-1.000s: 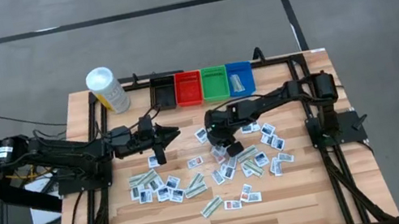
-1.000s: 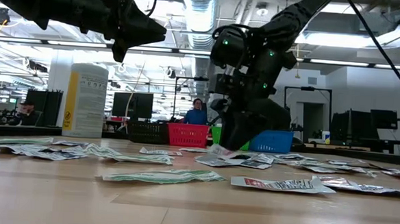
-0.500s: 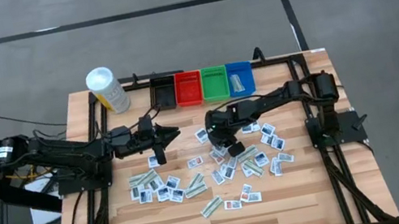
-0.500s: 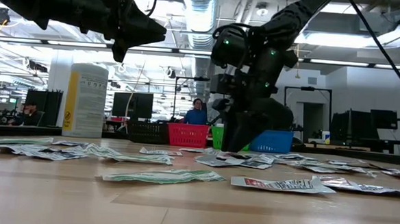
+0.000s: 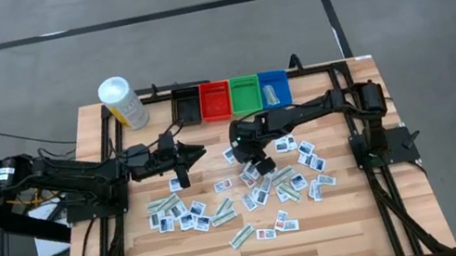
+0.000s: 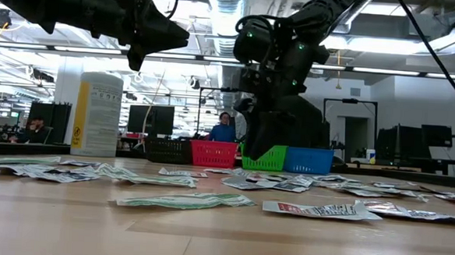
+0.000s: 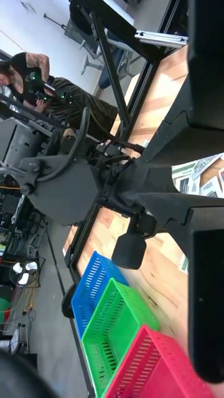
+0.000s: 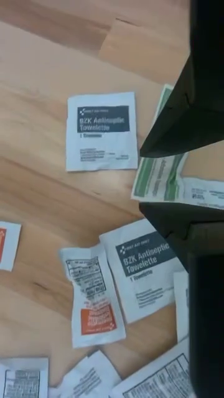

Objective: Pick & Place First Aid Supplies
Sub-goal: Put the bandage pack into the blue bin

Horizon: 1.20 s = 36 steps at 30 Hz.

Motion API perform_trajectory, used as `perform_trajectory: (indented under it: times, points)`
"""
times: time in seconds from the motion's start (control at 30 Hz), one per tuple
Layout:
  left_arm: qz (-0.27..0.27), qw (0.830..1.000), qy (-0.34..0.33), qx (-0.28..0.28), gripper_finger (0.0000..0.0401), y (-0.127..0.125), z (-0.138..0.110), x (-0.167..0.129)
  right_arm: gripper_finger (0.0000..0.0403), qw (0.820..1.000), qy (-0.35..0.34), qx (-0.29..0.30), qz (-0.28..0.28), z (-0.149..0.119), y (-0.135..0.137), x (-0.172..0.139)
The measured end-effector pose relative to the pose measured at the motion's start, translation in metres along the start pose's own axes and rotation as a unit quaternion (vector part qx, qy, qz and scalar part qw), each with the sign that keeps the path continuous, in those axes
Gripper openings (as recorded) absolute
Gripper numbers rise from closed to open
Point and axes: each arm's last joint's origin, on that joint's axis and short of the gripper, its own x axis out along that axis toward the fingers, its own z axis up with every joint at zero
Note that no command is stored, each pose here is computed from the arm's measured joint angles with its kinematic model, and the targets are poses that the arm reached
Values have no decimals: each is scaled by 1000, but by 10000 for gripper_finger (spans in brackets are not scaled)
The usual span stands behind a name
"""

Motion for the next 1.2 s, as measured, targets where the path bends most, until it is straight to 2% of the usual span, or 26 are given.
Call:
perform_trajectory:
  times: [0.93, 1.2]
  points:
    - [1, 1000, 0, 0, 76, 0, 0, 0, 120, 999, 17, 32, 24, -10, -4, 25]
    - [0, 1000, 0, 0, 76, 0, 0, 0, 87, 999, 18, 32, 25, -10, -4, 25]
